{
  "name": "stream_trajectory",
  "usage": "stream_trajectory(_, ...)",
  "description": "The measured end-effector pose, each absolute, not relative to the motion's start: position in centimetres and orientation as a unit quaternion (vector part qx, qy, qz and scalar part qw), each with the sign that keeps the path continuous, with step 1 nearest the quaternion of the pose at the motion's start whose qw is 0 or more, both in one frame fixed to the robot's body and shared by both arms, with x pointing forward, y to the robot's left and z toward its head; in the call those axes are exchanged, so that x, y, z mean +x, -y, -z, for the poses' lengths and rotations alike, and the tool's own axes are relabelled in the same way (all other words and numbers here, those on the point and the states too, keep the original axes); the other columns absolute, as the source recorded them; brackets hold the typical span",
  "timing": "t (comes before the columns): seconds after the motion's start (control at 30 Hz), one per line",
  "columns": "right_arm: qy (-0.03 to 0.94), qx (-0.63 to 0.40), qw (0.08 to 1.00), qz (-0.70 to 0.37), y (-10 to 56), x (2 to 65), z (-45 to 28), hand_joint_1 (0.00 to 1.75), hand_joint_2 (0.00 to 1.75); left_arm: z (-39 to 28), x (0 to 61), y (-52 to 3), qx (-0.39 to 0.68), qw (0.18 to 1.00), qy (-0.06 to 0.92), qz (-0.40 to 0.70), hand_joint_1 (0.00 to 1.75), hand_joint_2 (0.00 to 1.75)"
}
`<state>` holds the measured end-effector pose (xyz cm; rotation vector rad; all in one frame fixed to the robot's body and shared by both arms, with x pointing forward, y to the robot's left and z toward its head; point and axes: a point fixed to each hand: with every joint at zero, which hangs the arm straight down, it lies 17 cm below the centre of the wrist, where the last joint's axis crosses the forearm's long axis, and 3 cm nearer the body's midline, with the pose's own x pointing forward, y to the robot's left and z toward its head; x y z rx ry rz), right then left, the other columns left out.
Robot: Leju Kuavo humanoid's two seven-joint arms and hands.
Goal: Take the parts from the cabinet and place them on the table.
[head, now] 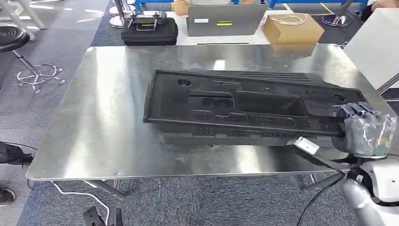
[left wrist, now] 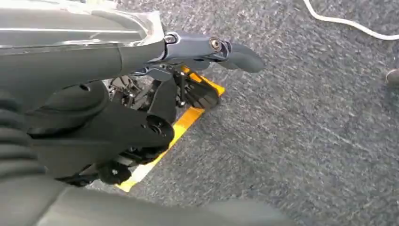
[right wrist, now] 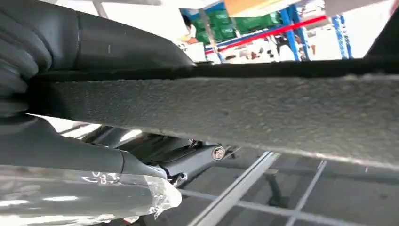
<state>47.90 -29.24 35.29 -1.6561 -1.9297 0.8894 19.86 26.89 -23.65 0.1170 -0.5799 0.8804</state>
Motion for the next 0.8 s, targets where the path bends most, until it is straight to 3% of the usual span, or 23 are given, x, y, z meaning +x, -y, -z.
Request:
stream_trajectory(0.47,0.601,-0.669,0.247,-0.361,33.0,56.5,-38.9,1.75,1.75,23.6,20.4,-25.6,0.036,0.871,0.274,-0.406,0.00,0.00)
stream_trajectory(0.8,0.514,-0.711,0.305,-0.371,38.2,60.3,-37.0,1.75,1.75,23.4,21.2,-24.6,0.022,0.878,0.273,-0.393,0.00,0.00)
